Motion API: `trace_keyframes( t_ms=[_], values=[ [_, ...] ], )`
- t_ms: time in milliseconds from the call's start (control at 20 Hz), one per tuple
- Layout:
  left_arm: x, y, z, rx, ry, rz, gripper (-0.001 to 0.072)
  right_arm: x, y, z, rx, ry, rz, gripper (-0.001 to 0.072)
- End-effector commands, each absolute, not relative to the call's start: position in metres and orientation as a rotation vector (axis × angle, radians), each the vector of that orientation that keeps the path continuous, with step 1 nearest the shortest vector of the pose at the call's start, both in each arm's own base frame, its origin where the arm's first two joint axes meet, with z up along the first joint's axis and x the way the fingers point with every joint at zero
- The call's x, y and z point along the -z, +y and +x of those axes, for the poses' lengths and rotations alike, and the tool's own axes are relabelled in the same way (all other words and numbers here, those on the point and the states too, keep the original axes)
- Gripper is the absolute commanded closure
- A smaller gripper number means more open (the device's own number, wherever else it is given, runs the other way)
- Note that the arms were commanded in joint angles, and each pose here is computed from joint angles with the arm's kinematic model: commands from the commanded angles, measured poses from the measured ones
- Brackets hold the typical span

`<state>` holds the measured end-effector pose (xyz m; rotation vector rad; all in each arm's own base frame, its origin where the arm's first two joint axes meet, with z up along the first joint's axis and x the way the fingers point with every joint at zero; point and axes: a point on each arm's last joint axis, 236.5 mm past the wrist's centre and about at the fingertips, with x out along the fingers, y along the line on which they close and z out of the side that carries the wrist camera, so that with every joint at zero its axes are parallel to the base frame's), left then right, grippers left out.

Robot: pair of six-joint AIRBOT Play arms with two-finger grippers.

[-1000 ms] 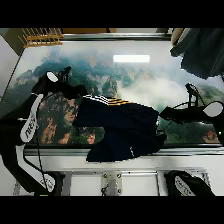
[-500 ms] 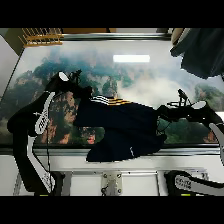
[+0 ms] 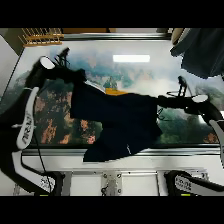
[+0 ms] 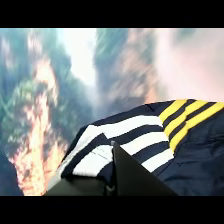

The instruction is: Fold the clothes and pants, and hang the long-sleeved shirts on hangers.

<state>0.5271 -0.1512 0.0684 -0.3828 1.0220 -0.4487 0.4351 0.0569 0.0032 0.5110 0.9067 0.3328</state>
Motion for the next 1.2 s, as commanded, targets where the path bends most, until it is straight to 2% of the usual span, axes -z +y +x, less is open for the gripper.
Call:
trace_keyframes(
  t_ms=[0,150,300,450,650,750,900,1150],
  values=[
    [-0.233,-0.130,0.506,0.442,0.642,-0.347,0.0701,-0.152,0.059,0.443,-0.397,0.583,0.361,0.0699],
    [-0.369,-0.122,0.432,0.465,0.334,-0.301,0.0701,-0.279,0.068,0.400,-0.430,0.300,0.261,0.0699],
    [-0.455,-0.117,0.352,0.484,0.107,-0.268,0.0701,-0.348,0.080,0.341,-0.450,0.128,0.213,0.0699],
    [-0.495,-0.115,0.292,0.501,-0.012,-0.242,0.0702,-0.381,0.092,0.294,-0.474,0.040,0.197,0.0699],
    [-0.520,-0.113,0.247,0.511,-0.104,-0.225,0.0701,-0.372,0.119,0.251,-0.570,0.125,0.225,0.0700],
    [-0.520,-0.113,0.245,0.511,-0.102,-0.221,0.0701,-0.348,0.130,0.240,-0.608,0.256,0.273,0.0700],
    [-0.498,-0.116,0.280,0.508,-0.017,-0.232,0.0701,-0.302,0.130,0.234,-0.596,0.474,0.315,0.0701],
    [-0.393,-0.123,0.416,0.472,0.269,-0.295,0.0701,-0.227,0.112,0.257,-0.472,0.725,0.457,0.0701]
  ],
)
